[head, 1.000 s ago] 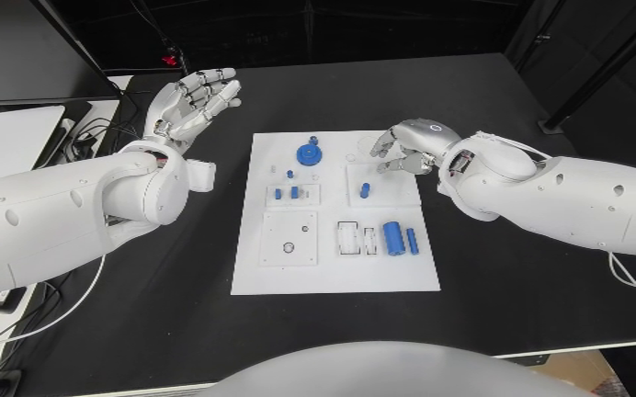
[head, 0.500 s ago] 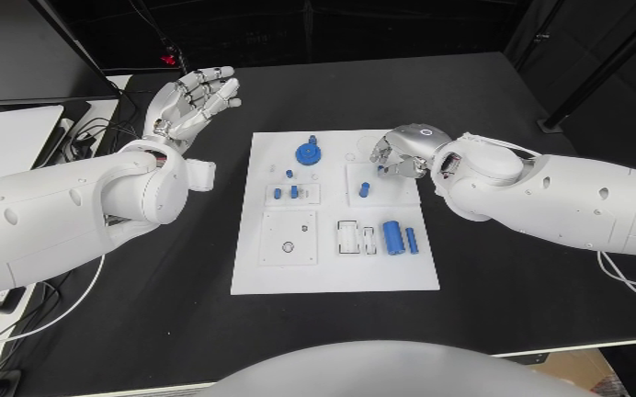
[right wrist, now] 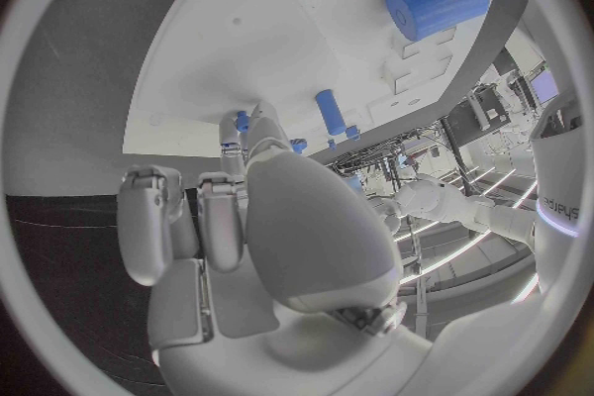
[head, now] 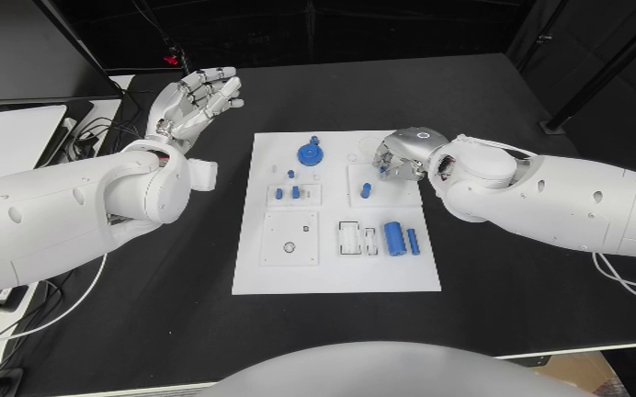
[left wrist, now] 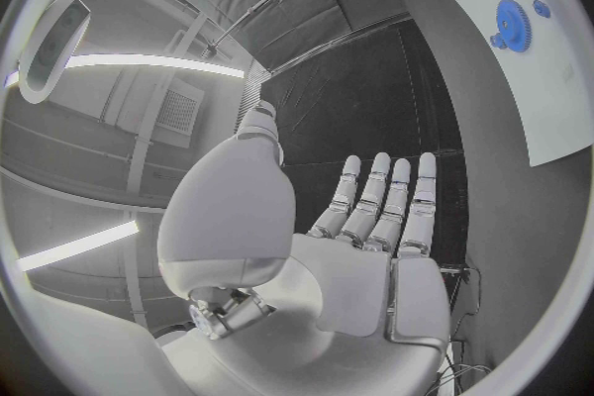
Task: Assemble the parts on the task board
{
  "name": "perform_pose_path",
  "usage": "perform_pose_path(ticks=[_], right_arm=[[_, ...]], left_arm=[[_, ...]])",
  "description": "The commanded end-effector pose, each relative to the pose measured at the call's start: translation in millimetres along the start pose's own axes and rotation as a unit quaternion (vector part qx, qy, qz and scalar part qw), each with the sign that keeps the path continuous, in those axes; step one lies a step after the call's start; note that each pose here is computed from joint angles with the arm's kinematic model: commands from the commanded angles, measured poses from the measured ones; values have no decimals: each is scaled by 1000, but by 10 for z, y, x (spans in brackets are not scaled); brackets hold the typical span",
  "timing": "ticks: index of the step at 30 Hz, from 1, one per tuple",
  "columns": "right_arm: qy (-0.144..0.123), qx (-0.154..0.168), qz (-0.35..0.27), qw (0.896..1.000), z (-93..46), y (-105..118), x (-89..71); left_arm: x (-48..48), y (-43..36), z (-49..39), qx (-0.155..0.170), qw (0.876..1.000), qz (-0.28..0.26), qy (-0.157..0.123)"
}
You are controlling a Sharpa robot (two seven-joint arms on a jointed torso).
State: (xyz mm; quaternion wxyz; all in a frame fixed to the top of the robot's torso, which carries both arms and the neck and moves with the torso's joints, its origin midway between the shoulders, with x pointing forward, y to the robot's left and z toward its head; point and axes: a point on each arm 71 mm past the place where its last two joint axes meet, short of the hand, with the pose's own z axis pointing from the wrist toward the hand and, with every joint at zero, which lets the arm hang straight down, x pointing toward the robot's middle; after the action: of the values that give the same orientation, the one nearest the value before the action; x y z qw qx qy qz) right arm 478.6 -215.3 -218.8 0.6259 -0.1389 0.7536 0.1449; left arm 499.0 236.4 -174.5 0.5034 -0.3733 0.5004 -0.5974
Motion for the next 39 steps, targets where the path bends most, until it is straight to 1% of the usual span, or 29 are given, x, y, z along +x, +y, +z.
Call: perform_pose_path(ticks=[1,15,27,35,39], right_arm=[[9,6,-19,1000,12,10,6],[16,9,-36,999,45,76,16],[22,22,-53,998,74,111,25],[26,23,-64,997,85,133,31],[23,21,-66,997,86,146,27]], left_arm=[[8,-125,-5,82,997,-6,4],[3,-116,-5,76,997,-7,4],[3,-110,-4,73,997,-7,5],[2,-107,-3,71,997,-7,5],[1,-105,-2,70,998,-7,5]])
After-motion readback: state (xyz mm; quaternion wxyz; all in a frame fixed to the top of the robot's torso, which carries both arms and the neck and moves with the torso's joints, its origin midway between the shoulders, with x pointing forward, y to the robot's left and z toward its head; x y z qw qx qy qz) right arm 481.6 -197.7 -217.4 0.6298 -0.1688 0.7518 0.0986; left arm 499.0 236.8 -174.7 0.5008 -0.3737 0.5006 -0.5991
